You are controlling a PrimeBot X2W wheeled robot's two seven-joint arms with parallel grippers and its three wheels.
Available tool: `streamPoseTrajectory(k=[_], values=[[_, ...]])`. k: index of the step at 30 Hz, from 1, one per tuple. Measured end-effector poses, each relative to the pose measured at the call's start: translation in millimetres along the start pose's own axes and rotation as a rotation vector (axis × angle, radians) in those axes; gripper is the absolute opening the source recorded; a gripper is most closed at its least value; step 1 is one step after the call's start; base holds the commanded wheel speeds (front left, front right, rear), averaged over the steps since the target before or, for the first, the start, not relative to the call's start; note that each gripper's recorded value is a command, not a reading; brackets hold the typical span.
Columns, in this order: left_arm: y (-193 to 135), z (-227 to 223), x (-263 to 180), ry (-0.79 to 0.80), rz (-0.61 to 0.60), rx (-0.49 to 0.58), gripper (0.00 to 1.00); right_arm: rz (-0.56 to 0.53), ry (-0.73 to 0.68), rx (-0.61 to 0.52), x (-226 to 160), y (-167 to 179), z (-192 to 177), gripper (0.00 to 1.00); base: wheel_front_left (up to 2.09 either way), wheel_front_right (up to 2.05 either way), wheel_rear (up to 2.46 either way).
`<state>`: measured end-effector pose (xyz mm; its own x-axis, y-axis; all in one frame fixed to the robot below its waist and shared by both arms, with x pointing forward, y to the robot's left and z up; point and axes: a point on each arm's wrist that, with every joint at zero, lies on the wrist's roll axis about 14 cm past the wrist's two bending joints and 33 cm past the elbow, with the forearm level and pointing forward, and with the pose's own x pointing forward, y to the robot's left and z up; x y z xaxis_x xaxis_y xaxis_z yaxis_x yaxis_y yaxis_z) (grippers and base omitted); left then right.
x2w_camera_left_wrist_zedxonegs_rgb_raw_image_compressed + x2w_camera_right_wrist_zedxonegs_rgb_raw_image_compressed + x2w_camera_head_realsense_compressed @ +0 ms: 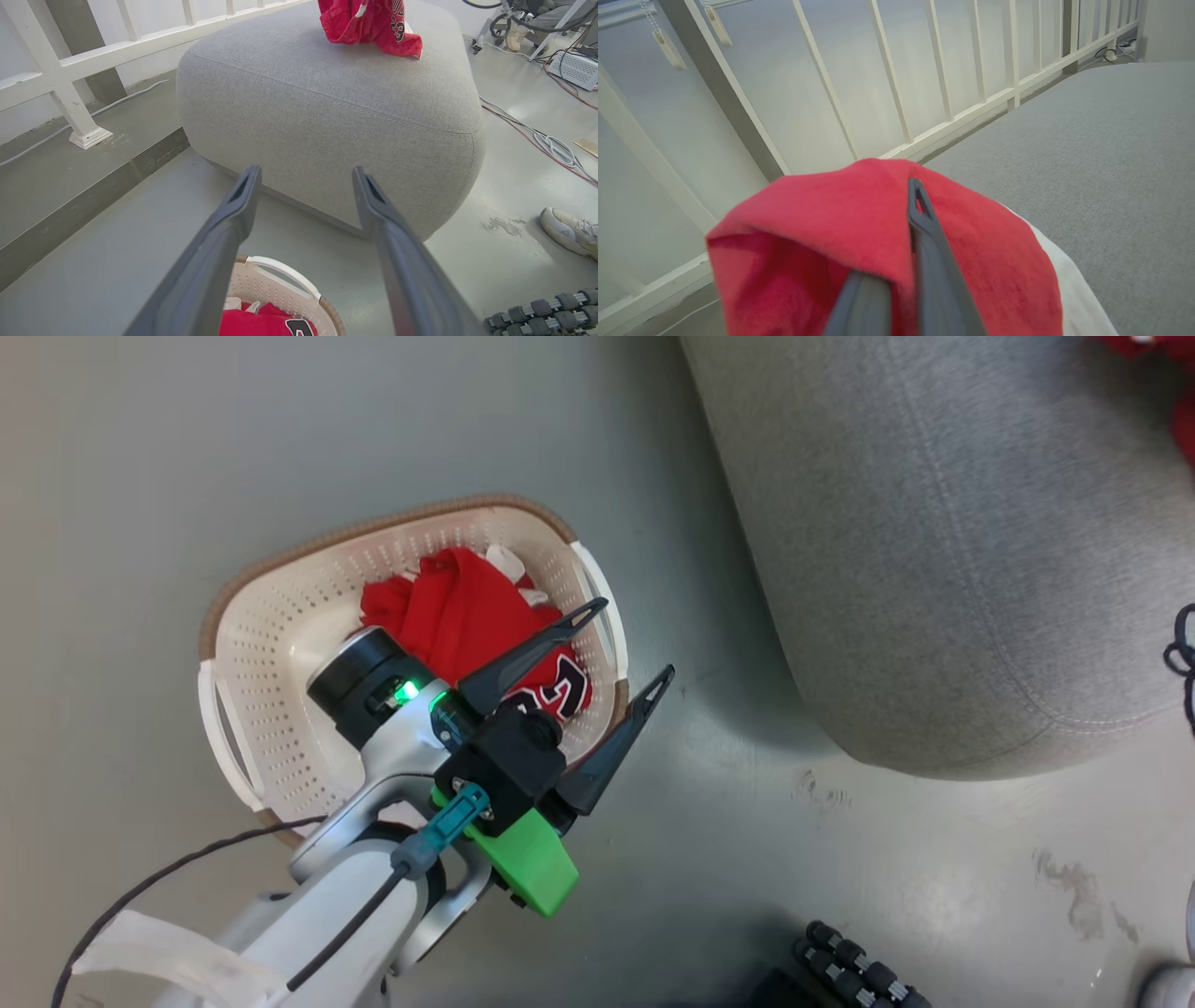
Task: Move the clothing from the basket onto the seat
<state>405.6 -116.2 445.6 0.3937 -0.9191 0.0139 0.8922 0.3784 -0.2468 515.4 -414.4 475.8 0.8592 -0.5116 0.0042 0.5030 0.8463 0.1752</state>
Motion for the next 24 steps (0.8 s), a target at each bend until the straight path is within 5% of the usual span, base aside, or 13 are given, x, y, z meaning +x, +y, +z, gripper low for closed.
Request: streamPoseTrajectory(k=[8, 11, 12, 24], values=[[7, -16, 3, 0.022, -0.001, -0.022, 1.0, -0.066, 0.084, 0.01, -7, -17, -36, 0.0, 0.0, 0.0, 0.0], [7, -17, 4, 0.021, -0.005, -0.025, 1.0, -0.08, 0.086, 0.011, -8, -22, -36, 0.84, 0.0, 0.0, 0.0], [6, -17, 4, 0.021, -0.007, -0.024, 1.0, -0.082, 0.089, 0.007, -8, -23, -37, 1.0, 0.0, 0.0, 0.0], [5, -7, 5, -0.005, -0.009, 0.012, 1.0, -0.076, 0.146, 0.018, -27, -24, -52, 1.0, 0.0, 0.0, 0.0]])
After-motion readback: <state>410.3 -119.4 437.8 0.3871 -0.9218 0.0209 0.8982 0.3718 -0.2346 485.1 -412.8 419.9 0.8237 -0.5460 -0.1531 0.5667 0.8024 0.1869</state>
